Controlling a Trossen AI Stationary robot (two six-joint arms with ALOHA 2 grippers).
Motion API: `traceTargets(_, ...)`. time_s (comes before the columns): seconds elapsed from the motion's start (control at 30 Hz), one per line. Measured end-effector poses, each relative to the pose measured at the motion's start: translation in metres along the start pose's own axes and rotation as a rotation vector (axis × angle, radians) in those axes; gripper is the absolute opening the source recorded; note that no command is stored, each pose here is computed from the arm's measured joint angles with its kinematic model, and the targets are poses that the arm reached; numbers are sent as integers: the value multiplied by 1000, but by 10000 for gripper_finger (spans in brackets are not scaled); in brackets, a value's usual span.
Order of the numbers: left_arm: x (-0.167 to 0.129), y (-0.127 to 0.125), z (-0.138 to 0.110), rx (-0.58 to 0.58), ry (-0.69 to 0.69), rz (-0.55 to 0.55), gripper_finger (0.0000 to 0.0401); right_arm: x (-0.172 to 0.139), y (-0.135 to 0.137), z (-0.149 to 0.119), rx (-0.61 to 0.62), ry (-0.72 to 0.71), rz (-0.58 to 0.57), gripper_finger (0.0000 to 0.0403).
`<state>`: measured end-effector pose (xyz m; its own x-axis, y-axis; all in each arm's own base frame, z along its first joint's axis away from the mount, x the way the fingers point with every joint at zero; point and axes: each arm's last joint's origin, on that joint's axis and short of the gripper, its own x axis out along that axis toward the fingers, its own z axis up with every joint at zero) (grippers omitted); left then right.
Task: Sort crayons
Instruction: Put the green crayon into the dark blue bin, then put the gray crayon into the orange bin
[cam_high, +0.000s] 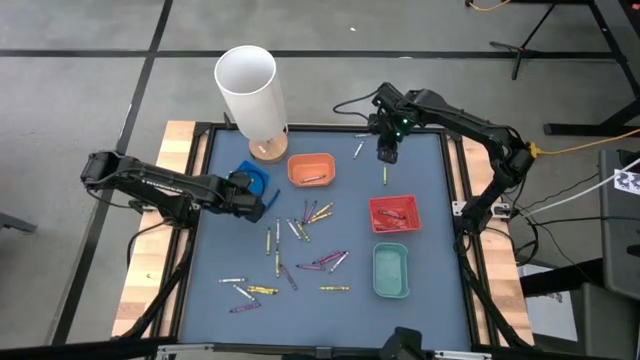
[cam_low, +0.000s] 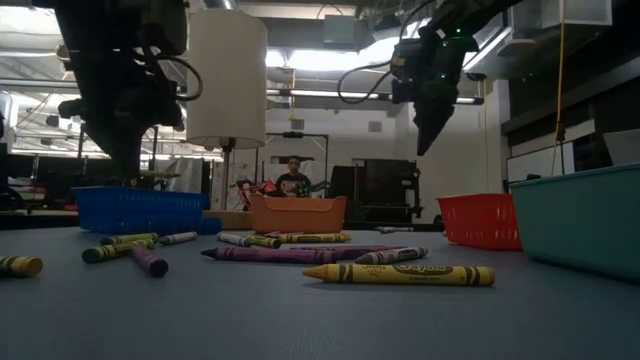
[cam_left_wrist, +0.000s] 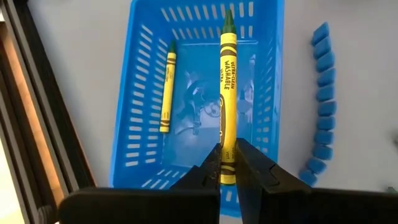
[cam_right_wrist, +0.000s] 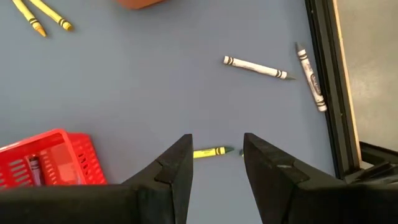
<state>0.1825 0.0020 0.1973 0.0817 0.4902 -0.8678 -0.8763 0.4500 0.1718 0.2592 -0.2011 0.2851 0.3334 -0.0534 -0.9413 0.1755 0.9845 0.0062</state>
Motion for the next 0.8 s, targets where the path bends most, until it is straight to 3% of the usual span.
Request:
traceTargets(0.2, 0, 0, 1, -2, -16, 4, 23, 0, -1, 3, -47, -26, -13, 140)
traceTargets(0.47, 0, 0, 1, -2, -17, 5, 56, -2, -8, 17, -100, -169, -92, 140)
traceTargets(0.8, 0, 0, 1, -4, -19, 3, 60, 7, -15, 26, -301, -216, -146, 140)
